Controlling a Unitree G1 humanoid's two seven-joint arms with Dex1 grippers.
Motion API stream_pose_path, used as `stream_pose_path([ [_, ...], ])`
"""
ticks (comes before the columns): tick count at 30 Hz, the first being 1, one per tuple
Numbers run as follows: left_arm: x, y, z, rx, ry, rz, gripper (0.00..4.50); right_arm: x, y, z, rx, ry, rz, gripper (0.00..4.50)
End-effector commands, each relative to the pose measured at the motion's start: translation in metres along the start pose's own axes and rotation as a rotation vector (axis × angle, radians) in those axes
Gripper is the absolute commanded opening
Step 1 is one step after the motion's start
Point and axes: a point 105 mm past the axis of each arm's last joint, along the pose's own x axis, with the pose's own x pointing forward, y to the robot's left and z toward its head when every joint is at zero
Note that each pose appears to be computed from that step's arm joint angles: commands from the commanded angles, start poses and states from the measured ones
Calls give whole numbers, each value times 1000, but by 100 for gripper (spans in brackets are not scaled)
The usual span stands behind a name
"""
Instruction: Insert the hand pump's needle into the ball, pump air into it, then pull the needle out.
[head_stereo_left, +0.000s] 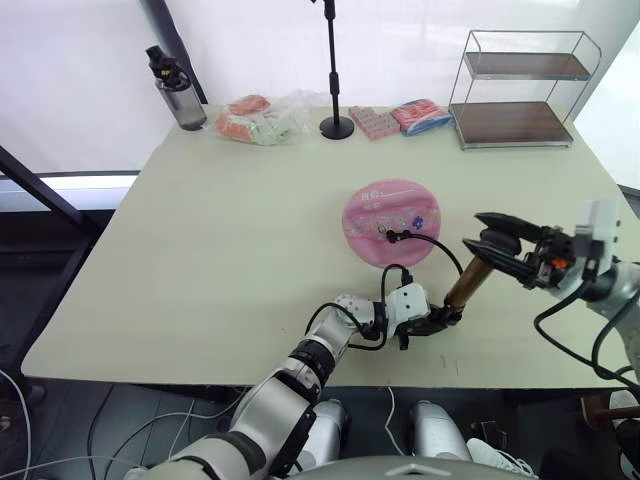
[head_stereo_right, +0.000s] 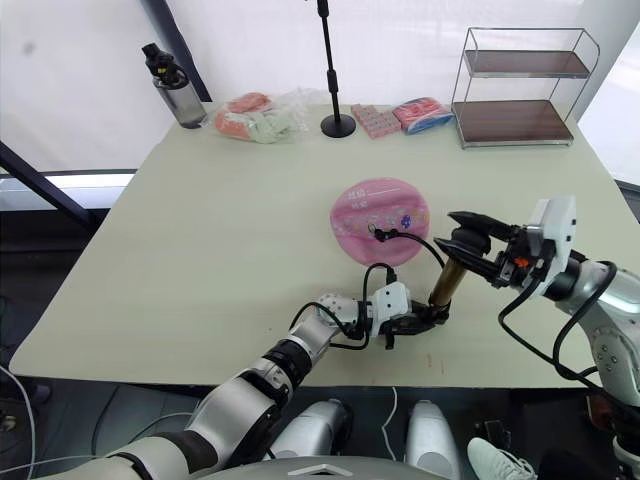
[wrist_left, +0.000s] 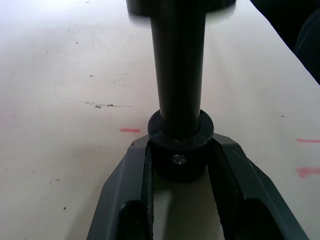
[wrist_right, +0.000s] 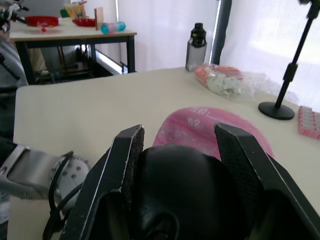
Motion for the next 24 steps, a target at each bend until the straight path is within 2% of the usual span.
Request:
stream_pose_path([
  [1,-4,-18,-33,-82,101,-34,109,-3,9,-60,70,136,3,191],
  [6,-4,-19,-33,-88,104,-30,109,5,11,-78,61,124,-19,191],
  [9,-5,-18,-34,-87,107,-29,109,9,14,-76,37,113,-15,191],
  [16,-6,-19,-36,-92,112,-27,109,11,3,-38,-51,45,-22,191],
  [24,-6,-20,-37,-95,117,-30,109,4,-10,24,-79,-26,-21,191],
])
